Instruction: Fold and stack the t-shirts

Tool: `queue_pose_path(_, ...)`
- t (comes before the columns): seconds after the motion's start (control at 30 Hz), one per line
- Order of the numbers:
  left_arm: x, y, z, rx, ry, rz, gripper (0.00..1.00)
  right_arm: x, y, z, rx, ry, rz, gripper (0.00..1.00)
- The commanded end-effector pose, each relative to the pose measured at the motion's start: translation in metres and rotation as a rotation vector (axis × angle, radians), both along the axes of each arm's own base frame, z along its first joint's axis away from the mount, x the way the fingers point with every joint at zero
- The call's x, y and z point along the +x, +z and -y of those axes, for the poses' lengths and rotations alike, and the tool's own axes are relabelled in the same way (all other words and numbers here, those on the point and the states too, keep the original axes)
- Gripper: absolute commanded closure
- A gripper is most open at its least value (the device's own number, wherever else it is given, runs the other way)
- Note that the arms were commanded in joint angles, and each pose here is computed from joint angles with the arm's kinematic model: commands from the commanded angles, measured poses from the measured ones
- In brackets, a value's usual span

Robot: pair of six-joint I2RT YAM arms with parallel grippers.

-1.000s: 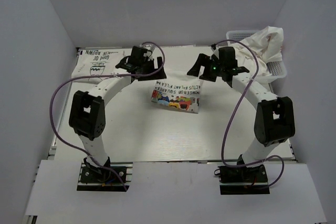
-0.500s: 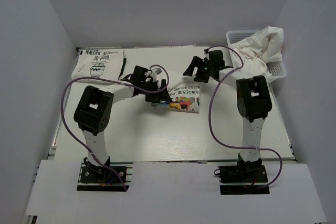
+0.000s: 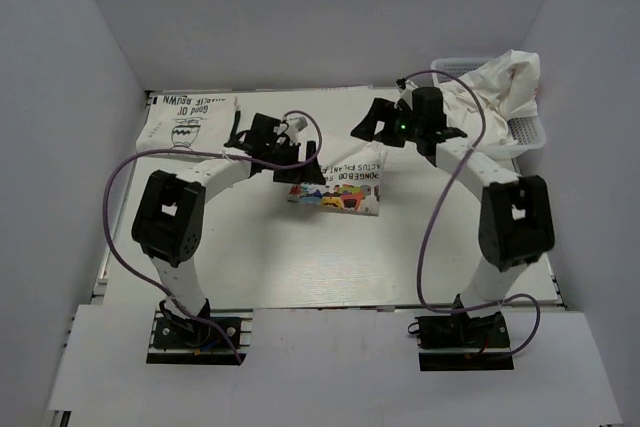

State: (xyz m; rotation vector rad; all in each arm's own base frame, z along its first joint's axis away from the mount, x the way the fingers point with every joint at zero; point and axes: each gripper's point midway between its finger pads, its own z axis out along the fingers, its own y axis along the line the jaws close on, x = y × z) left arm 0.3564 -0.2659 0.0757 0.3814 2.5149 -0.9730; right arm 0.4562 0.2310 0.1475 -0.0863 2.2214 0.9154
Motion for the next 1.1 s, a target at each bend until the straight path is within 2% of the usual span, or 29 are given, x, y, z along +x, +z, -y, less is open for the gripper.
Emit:
queue_pose_path(0.0, 0.025, 0.081, 0.008, -0.077, 0.001, 0.222, 0.0, -0.041, 0.025, -0.005, 0.042, 0.064, 0.08, 0.1)
queue_pose_path(0.07, 0.036, 0.085, 0.014, -0.126, -0.024, 0.24, 0.0, -0.069, 0.016, -0.005, 0.106, 0.106, 0.023, 0.1)
queue_pose_path(0.1, 0.042, 0.063, 0.018, -0.116, -0.031, 0.194, 0.0, -0.073, 0.016, -0.007, 0.117, 0.112, 0.019, 0.1)
queue_pose_path(0.17, 0.061, 0.055, 0.021, -0.102, -0.021, 0.161, 0.0, -0.095, -0.002, -0.011, 0.156, 0.139, -0.073, 0.1)
queue_pose_path(0.27, 0.084, 0.02, 0.032, -0.085, -0.038, 0.095, 0.0, -0.111, 0.002, -0.024, 0.312, 0.205, -0.085, 0.1)
queue_pose_path(0.3, 0.094, 0.02, 0.037, -0.089, -0.038, 0.104, 0.0, -0.115, -0.015, -0.023, 0.314, 0.195, -0.126, 0.1)
queue_pose_path(0.37, 0.106, -0.021, 0.025, -0.007, 0.026, 0.041, 0.0, -0.117, -0.028, -0.021, 0.307, 0.184, -0.162, 0.1)
queue_pose_path(0.4, 0.113, -0.025, 0.025, 0.01, 0.04, 0.043, 0.0, -0.122, -0.045, -0.019, 0.293, 0.174, -0.205, 0.1)
queue_pose_path(0.47, 0.124, -0.043, 0.002, 0.053, 0.098, 0.013, 0.0, -0.125, -0.065, -0.012, 0.243, 0.14, -0.243, 0.1)
queue_pose_path(0.53, 0.13, -0.046, -0.007, 0.077, 0.128, 0.021, 0.0, -0.137, -0.095, -0.001, 0.178, 0.098, -0.323, 0.1)
queue_pose_path(0.6, 0.14, -0.045, -0.021, 0.073, 0.158, 0.03, 0.0, -0.137, -0.111, 0.01, 0.118, 0.053, -0.344, 0.1)
queue_pose_path(0.7, 0.145, -0.009, -0.016, 0.006, 0.136, 0.092, 0.0, -0.137, -0.104, 0.011, 0.086, 0.077, -0.304, 0.1)
queue_pose_path(0.87, 0.146, 0.049, -0.016, -0.021, 0.084, 0.239, 0.0, -0.126, -0.04, 0.008, 0.078, 0.094, -0.111, 0.1)
queue_pose_path(0.97, 0.139, 0.07, -0.035, 0.056, 0.159, 0.266, 0.0, -0.128, -0.015, 0.018, 0.038, 0.061, -0.025, 0.1)
queue_pose_path(1.07, 0.127, 0.056, -0.062, 0.198, 0.26, 0.227, 0.0, -0.133, 0.006, 0.032, 0.003, 0.011, 0.046, 0.1)
